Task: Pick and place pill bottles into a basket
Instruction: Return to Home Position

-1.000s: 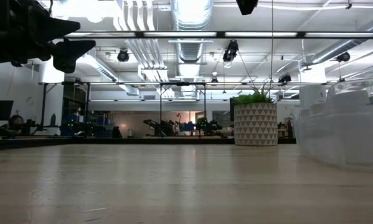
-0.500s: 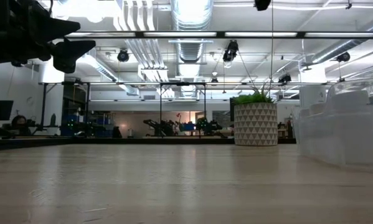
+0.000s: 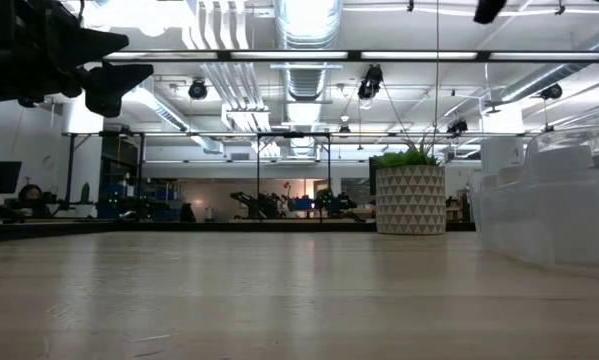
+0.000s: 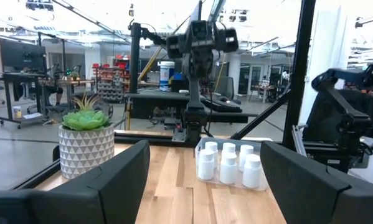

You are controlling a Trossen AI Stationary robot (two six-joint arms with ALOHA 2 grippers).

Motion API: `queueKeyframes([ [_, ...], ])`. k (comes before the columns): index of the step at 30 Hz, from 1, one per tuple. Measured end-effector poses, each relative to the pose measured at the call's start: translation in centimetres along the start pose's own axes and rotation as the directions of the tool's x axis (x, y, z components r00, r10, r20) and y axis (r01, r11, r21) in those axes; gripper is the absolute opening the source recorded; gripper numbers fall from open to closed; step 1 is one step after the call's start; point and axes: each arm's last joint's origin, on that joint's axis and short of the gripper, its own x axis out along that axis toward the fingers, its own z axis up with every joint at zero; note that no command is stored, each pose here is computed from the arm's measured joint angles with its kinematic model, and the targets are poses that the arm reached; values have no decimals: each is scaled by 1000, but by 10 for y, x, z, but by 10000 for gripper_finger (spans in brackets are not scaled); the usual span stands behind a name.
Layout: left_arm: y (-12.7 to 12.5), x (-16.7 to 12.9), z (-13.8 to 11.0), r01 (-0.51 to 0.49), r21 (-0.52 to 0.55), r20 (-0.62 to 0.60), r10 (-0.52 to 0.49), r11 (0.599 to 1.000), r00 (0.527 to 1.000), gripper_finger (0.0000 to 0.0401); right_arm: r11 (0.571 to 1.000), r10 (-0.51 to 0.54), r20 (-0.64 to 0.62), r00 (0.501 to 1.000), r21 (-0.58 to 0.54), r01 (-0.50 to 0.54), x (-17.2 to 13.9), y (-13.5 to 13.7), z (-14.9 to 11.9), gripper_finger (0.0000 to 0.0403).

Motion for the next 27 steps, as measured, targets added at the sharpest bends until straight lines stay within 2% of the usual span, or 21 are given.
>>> queueKeyframes([
  [7, 0, 0, 0, 0, 0, -1, 0, 1000, 1000, 287, 1000, 2, 7, 1000, 3, -2, -27, -6, -19, 259],
  [13, 0, 0, 0, 0, 0, 1, 0, 1000, 1000, 287, 1000, -1, -11, 1000, 5, 1, -37, -10, -33, 265],
  [17, 0, 0, 0, 0, 0, 0, 0, 1000, 1000, 287, 999, 1, -1, 1000, 49, -1, -42, -11, -38, 267],
  [22, 0, 0, 0, 0, 0, 2, 0, 1000, 1000, 287, 999, 25, 125, 992, 39, -30, -52, -12, -36, 263],
  [27, 0, 0, 0, 0, 0, 1, 0, 1000, 1000, 287, 994, 102, 241, 965, -50, -92, -67, -11, -33, 258],
])
